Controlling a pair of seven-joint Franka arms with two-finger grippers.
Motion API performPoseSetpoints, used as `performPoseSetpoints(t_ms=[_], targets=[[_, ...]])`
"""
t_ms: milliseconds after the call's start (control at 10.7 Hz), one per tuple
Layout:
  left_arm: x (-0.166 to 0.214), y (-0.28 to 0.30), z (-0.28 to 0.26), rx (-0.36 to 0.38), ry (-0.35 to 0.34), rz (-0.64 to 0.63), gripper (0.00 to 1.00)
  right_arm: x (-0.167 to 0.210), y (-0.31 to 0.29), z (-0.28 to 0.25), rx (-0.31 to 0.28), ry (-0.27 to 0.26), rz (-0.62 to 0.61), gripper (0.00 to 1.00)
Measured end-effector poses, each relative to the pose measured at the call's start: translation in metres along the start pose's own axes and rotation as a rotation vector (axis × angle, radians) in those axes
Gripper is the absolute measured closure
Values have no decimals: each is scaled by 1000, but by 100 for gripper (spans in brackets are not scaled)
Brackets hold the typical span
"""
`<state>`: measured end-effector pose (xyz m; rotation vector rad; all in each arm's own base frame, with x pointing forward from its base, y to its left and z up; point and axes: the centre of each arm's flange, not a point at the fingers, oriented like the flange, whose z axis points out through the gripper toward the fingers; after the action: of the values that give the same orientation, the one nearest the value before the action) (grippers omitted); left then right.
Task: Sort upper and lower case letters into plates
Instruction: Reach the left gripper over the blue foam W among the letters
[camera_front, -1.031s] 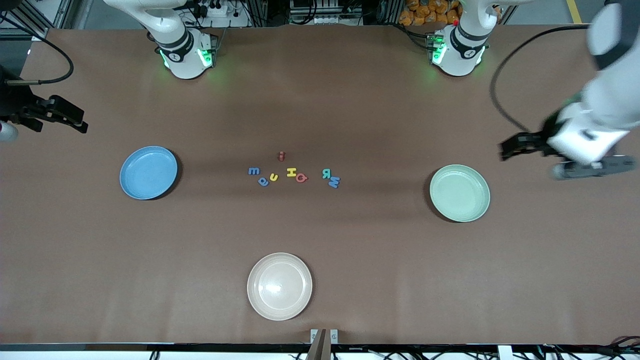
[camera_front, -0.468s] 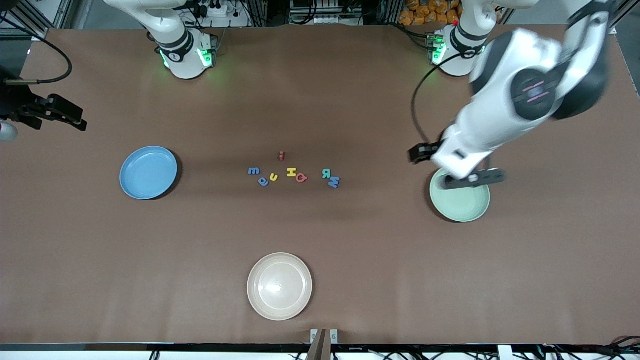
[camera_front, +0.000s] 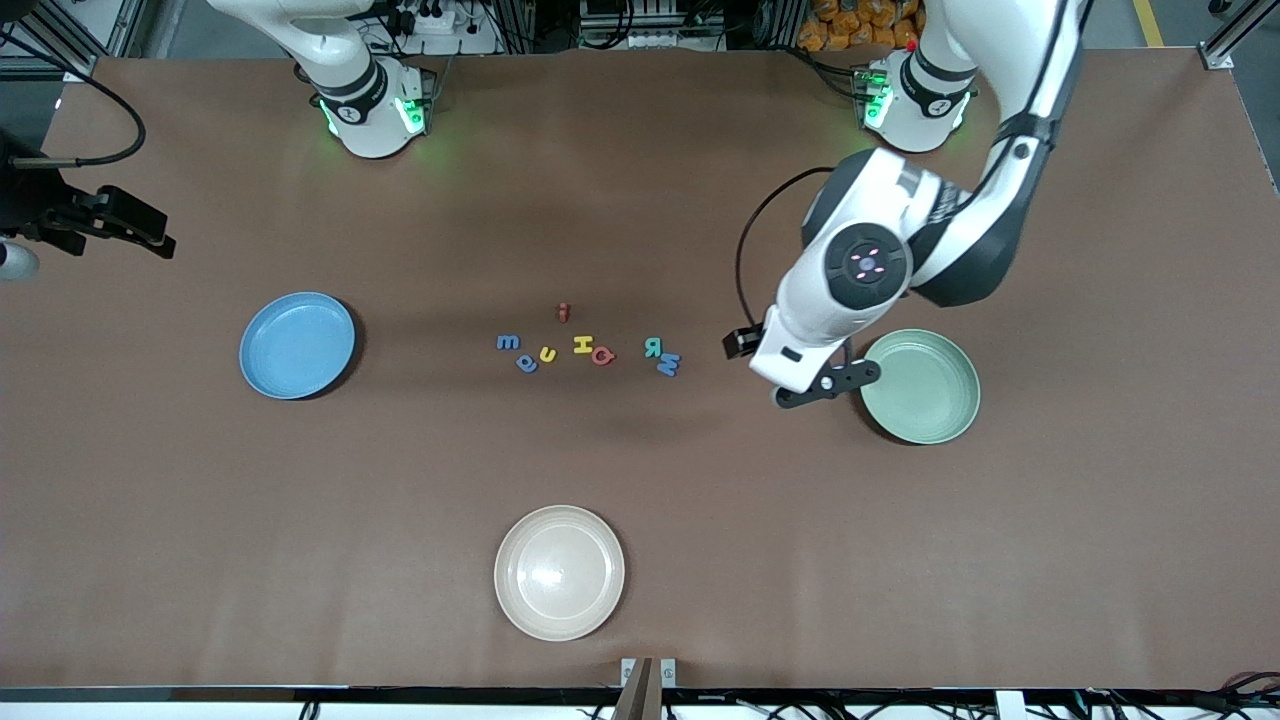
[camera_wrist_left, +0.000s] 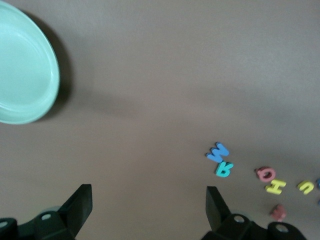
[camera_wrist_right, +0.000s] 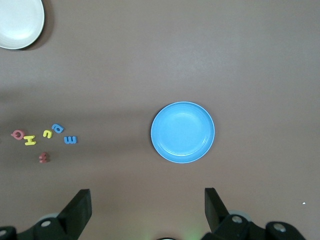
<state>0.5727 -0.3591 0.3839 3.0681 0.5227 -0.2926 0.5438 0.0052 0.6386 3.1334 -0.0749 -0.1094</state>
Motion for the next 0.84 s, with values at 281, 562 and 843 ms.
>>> performPoseSetpoints(t_ms=[281, 562, 843], targets=[[-3, 30, 45, -35, 11, -179, 0, -2, 6, 2, 0, -20, 4, 0], [-40, 82, 100, -90, 41, -244, 0, -1, 10, 2, 1, -22, 2, 0], [-49, 95, 126, -100, 43, -310, 0, -2, 9, 2, 2, -22, -3, 0]])
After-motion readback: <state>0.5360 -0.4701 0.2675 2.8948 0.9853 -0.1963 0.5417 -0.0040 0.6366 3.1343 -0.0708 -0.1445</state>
